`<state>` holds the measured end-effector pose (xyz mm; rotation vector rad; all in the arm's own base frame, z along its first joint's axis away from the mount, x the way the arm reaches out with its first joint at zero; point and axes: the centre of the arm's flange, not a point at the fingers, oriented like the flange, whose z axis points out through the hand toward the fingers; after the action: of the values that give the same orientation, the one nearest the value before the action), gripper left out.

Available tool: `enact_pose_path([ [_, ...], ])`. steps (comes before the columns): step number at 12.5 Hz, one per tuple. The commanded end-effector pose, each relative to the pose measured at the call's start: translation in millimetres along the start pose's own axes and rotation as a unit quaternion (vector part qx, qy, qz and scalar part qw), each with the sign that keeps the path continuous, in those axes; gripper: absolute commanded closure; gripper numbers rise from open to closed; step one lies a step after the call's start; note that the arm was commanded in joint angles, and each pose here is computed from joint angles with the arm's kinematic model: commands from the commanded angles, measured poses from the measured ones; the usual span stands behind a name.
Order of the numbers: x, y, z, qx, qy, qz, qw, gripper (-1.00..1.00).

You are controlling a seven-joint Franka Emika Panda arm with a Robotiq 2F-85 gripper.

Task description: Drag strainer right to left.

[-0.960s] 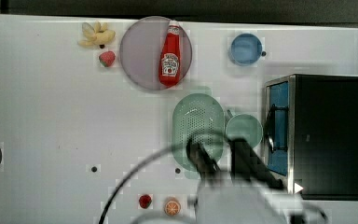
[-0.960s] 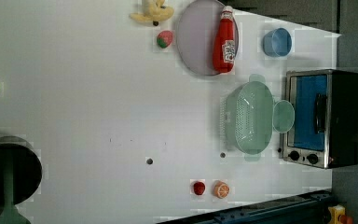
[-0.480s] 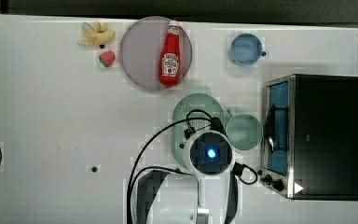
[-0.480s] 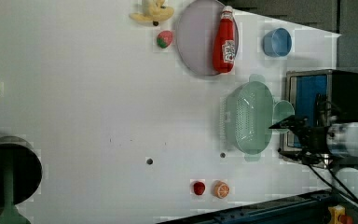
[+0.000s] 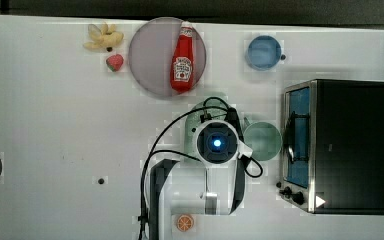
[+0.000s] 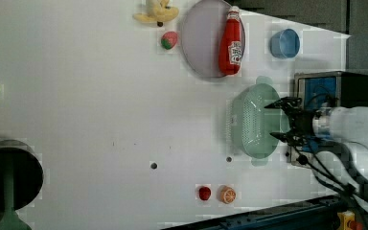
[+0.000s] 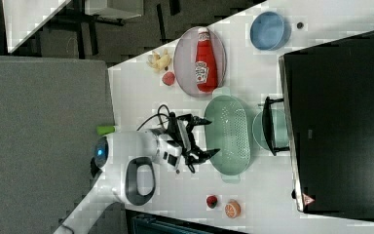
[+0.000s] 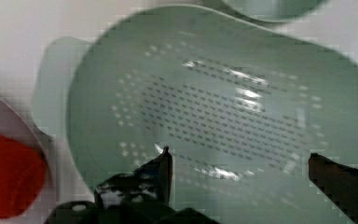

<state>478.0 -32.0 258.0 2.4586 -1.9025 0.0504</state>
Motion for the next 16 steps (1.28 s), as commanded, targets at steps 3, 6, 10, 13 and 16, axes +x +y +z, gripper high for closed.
enact_pose_path([
  [3,-24,2,74,0.003,-0.009,0.064,0.998,-1.0],
  [6,-35,2,96,0.005,-0.01,0.083,0.997,-1.0],
  [10,-50,0,103,-0.001,-0.014,0.083,0.996,-1.0],
  [13,-68,-5,102,0.003,-0.017,0.076,0.997,-1.0],
  [16,-86,-9,101,0.004,-0.018,0.085,0.996,-1.0],
])
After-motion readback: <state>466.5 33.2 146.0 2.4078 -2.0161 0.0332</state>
